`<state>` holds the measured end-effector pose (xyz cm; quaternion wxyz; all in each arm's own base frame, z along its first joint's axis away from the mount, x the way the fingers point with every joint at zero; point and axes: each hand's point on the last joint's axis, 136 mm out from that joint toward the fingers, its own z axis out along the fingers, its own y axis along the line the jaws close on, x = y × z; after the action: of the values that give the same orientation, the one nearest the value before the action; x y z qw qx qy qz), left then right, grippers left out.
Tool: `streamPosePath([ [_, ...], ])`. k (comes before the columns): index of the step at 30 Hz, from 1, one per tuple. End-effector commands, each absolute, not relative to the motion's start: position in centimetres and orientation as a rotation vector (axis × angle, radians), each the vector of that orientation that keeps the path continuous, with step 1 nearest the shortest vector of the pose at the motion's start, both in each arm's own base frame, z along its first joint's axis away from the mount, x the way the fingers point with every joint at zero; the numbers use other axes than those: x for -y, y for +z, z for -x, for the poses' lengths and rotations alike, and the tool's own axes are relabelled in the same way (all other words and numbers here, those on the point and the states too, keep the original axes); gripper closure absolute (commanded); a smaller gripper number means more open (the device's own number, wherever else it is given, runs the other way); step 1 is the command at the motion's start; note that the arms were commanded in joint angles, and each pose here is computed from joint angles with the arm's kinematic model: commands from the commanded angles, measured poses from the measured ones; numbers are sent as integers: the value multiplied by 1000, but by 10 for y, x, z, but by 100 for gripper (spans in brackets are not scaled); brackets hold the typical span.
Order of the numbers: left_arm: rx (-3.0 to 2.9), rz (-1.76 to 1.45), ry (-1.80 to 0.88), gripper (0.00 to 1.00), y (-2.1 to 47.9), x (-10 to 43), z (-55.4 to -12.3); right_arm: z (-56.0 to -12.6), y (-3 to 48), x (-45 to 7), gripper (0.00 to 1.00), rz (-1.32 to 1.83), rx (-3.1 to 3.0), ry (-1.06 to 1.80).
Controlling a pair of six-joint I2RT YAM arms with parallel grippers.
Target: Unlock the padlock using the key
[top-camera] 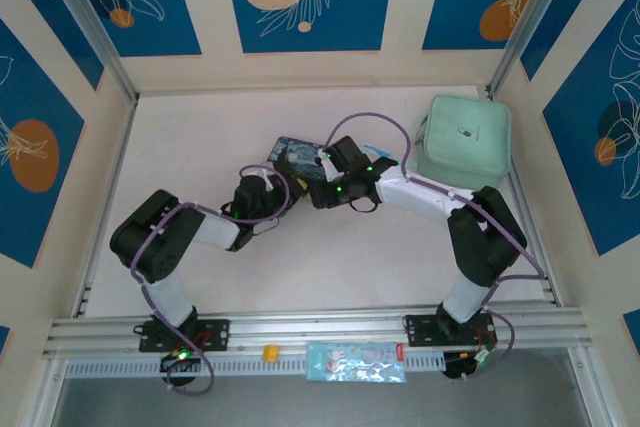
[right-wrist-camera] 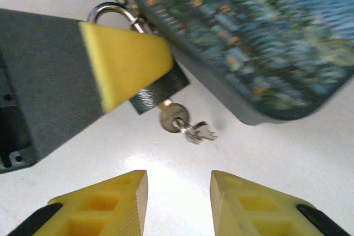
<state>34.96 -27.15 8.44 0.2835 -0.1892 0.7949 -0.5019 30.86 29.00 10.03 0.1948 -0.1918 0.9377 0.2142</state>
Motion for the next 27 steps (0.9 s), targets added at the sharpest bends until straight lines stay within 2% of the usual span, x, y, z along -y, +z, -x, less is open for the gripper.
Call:
streamPosePath([
  [1,-2169,486,-1282,100,74,267,-341,-309,101,-283,65,545,-2625,546],
  [9,-2317,525,-1085,100,38,253,-334,-308,108,-278,65,487,-2610,555],
  [13,-2342,511,-1030,95,35,248,-330,-309,112,-279,65,490,-2594,557],
  [16,-2353,507,-1004,84,34,244,-328,-310,114,-280,65,489,-2590,563],
  [21,-2323,496,-1015,55,45,241,-326,-310,115,-282,65,495,-2584,576],
  [24,-2298,477,-1020,45,56,239,-328,-309,117,-283,65,498,-2578,582],
  [27,-2272,456,-1014,42,69,235,-329,-306,119,-284,65,509,-2569,591],
])
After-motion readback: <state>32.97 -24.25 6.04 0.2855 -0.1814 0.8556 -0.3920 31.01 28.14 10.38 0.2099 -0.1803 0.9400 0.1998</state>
